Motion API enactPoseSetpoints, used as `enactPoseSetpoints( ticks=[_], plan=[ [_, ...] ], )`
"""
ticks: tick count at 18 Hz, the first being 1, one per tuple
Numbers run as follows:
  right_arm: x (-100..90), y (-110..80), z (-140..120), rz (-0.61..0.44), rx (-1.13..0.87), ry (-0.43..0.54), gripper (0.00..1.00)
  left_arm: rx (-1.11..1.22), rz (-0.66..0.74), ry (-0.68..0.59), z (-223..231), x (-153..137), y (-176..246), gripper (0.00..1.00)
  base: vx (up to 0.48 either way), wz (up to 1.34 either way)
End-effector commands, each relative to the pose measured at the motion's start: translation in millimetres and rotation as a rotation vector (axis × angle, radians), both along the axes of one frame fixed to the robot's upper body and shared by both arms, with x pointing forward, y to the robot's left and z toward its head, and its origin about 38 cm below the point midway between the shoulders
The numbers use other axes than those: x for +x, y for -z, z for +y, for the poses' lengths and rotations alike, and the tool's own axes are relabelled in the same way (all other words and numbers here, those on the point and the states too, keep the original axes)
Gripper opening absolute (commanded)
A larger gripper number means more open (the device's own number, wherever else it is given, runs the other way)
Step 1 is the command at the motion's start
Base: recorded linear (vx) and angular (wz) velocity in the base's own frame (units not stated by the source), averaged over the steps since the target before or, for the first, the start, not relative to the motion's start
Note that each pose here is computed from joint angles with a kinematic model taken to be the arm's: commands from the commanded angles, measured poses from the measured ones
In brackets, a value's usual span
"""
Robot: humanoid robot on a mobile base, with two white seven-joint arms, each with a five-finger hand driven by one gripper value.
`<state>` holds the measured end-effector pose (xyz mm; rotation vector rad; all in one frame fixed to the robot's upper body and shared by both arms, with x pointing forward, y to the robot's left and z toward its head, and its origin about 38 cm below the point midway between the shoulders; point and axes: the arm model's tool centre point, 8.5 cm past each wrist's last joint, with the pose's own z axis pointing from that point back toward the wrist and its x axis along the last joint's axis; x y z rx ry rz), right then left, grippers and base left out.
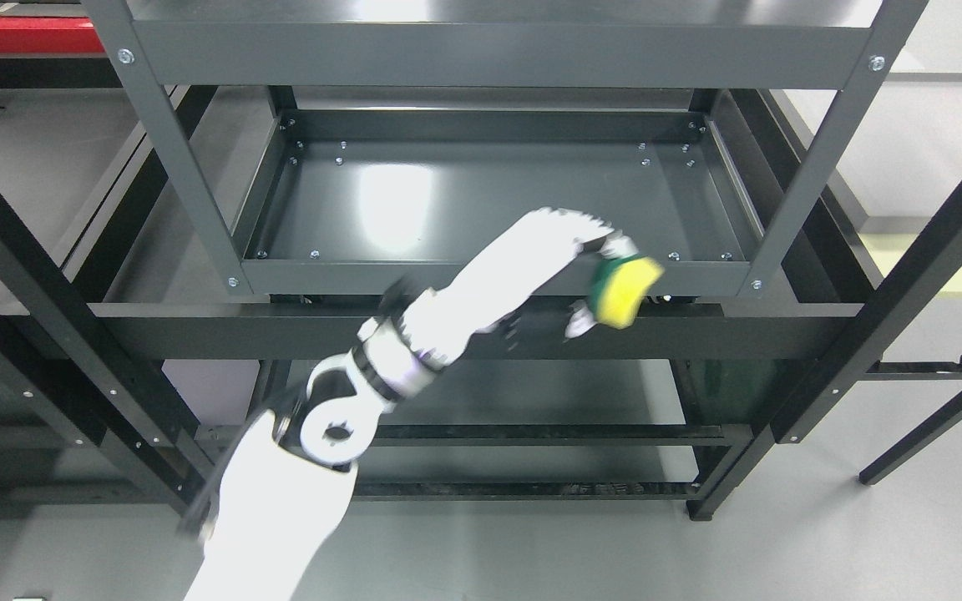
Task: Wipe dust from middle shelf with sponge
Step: 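Extend the left hand and press the sponge onto the middle shelf's far end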
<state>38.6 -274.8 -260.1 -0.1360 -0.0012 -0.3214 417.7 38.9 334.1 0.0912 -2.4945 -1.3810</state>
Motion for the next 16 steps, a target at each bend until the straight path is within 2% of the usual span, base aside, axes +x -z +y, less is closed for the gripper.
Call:
enactPoseSetpoints(
  ticks=[1,3,5,8,14,16],
  plan=[
    [4.9,-1.2,-12.4,-0.015,-0.02,0.0,1.0,0.3,-0.498,0.099,-78.8,-42.1,-111.1,0.0,-0.01,0.05],
    [4.9,-1.2,-12.4,-0.015,-0.02,0.0,1.0,0.384,-0.647,0.032,-82.9,-47.8,-156.7,0.0,-0.006,0.03],
    [5.8,-1.3,-12.4,-0.017,-0.02,0.0,1.0,0.476,-0.7,-0.086,-78.6,-33.5,-171.8,0.0,0.005,0.0],
    [5.8,-1.3,-12.4,-0.017,-0.02,0.0,1.0,0.537,-0.751,-0.193,-69.3,-15.7,-176.5,0.0,0.016,-0.04],
    [5.8,-1.3,-12.4,-0.017,-0.02,0.0,1.0,0.538,-0.711,-0.225,-41.3,8.0,-161.2,0.0,0.008,-0.03],
    [5.8,-1.3,-12.4,-0.017,-0.02,0.0,1.0,0.549,-0.713,-0.272,-6.1,19.5,-163.1,0.0,0.0,0.0]
  ],
)
